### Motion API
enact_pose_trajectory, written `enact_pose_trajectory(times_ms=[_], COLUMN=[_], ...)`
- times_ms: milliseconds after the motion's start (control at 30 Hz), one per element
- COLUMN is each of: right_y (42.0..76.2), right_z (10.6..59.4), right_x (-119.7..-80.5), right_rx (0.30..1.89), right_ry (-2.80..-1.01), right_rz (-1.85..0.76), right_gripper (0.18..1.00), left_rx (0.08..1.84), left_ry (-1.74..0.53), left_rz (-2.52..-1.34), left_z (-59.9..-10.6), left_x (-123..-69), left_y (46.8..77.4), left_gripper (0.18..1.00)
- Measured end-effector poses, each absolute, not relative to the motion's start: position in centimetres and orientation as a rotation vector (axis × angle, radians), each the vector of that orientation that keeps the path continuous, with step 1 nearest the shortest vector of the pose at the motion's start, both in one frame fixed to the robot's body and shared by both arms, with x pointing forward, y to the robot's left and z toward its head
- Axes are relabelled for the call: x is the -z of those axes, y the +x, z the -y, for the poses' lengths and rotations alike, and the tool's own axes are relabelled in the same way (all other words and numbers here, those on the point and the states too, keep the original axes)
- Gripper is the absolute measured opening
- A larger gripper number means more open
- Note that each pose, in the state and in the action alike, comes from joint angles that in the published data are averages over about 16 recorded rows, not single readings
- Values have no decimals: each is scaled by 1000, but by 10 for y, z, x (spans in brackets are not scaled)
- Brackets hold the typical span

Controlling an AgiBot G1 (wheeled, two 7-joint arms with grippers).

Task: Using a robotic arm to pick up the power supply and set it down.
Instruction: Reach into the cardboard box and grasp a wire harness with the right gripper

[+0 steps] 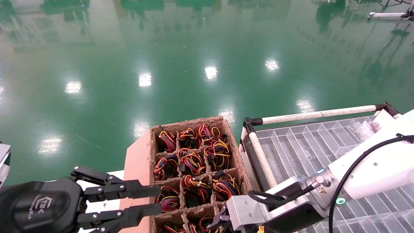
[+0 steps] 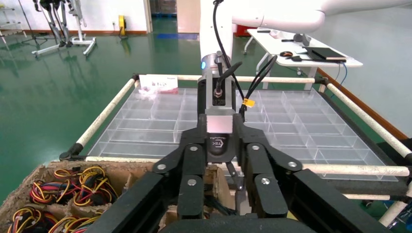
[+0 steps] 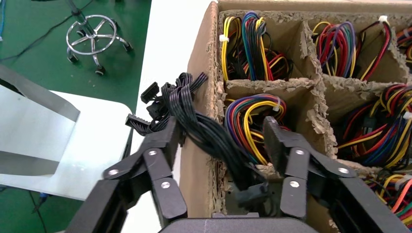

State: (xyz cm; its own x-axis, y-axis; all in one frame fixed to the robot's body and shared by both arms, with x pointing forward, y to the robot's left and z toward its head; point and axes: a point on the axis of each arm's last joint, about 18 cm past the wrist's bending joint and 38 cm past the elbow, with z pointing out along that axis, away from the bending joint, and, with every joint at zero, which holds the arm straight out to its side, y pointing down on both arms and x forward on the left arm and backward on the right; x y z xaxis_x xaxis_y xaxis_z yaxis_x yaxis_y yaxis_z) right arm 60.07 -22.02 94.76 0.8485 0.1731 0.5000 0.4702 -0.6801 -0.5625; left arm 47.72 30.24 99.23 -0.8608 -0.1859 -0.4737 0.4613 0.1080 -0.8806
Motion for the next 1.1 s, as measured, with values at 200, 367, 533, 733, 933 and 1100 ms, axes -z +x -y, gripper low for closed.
enact_pose_trajectory(times_ms=[200, 367, 533, 733, 933, 1100], right_y=[599, 597, 595, 593, 590, 587], right_z=[225, 232, 240, 249, 259, 266], right_x=[-947, -946, -944, -940, -938, -938], right_rx=[513, 495, 486, 483, 485, 488], right_ry=[-2270, -2240, -2220, -2208, -2188, -2156], right_rz=[435, 405, 378, 348, 316, 294], right_gripper=[612, 486, 374, 285, 239, 225], left_rx=[1803, 1803, 1803, 1803, 1803, 1803], left_ry=[267, 267, 267, 267, 267, 267], left_rz=[-1919, -1919, -1919, -1919, -1919, -1919], left_z=[-302, -302, -302, -302, -302, -302], left_x=[-992, -992, -992, -992, -992, -992], left_y=[477, 477, 477, 477, 477, 477], left_gripper=[349, 440, 562, 704, 830, 909])
